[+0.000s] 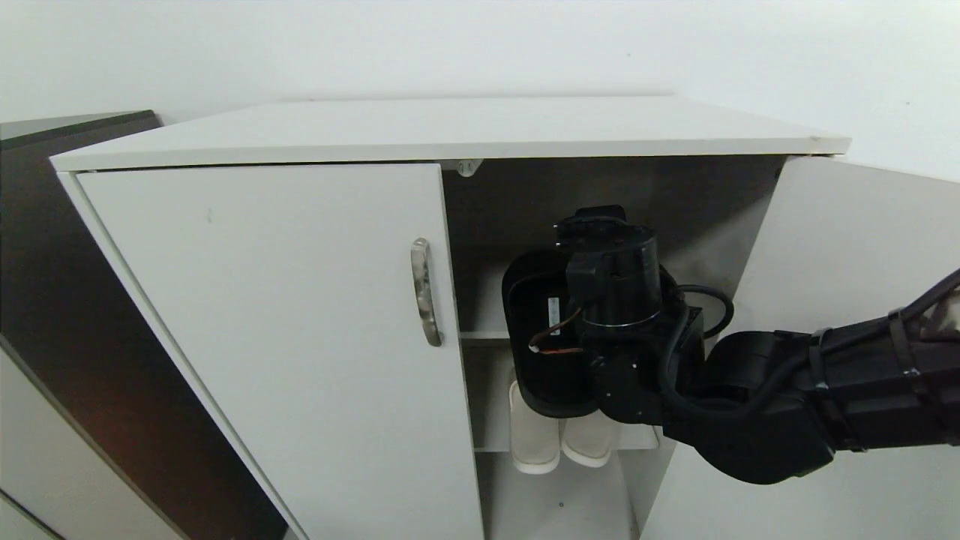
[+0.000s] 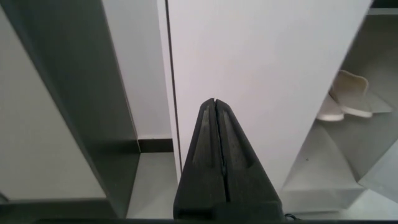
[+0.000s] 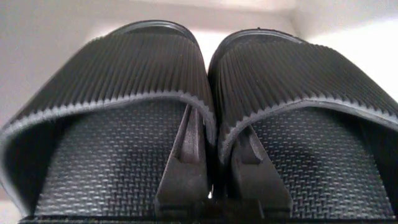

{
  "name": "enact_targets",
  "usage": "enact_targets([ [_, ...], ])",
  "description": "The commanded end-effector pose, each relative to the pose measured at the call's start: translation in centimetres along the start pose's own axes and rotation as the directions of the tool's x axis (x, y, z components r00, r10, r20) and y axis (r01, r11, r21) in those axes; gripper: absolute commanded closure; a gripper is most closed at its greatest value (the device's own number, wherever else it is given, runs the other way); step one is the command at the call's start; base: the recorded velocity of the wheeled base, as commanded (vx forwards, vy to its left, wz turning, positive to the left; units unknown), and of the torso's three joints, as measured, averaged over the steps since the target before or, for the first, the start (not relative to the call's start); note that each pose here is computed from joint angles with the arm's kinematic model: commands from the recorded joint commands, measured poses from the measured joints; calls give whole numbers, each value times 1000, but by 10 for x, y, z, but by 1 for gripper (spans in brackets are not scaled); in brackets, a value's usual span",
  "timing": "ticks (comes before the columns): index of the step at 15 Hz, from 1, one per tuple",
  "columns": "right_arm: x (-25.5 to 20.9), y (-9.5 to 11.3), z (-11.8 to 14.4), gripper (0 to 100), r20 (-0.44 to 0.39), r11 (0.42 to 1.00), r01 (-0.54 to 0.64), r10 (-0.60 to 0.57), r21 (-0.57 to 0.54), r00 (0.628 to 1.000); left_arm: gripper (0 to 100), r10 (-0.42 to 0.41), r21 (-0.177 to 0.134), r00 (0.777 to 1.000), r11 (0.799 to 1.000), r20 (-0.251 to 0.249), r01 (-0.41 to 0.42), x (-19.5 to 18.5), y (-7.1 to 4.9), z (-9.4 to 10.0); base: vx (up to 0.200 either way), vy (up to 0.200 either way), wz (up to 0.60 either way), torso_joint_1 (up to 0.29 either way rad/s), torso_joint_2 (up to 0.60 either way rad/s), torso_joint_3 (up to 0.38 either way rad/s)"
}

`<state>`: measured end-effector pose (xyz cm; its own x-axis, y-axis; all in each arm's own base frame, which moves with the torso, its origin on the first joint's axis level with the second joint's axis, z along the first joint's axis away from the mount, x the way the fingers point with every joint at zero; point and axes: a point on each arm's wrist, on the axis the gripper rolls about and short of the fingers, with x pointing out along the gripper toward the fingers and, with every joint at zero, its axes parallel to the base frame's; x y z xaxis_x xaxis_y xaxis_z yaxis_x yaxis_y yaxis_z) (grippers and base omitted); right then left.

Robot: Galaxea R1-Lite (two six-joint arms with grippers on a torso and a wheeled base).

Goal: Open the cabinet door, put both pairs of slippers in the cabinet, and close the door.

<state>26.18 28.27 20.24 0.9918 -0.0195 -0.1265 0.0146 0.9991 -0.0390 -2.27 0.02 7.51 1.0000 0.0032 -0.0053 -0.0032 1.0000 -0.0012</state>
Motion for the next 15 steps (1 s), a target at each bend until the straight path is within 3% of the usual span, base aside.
enact_targets([
  [1,7,0,-3,100,-6,1000,11,-11,-4,1000,100,0,0,1000,1000,1,0,0,0,0,0,0,0,0,0,0],
  [5,37,5,-8,100,-6,1000,28,-28,6,1000,100,0,0,1000,1000,1,0,0,0,0,0,0,0,0,0,0],
  [15,88,16,20,100,13,997,72,-73,39,997,100,1,-3,1000,1000,1,-1,0,0,0,0,0,0,0,0,0],
])
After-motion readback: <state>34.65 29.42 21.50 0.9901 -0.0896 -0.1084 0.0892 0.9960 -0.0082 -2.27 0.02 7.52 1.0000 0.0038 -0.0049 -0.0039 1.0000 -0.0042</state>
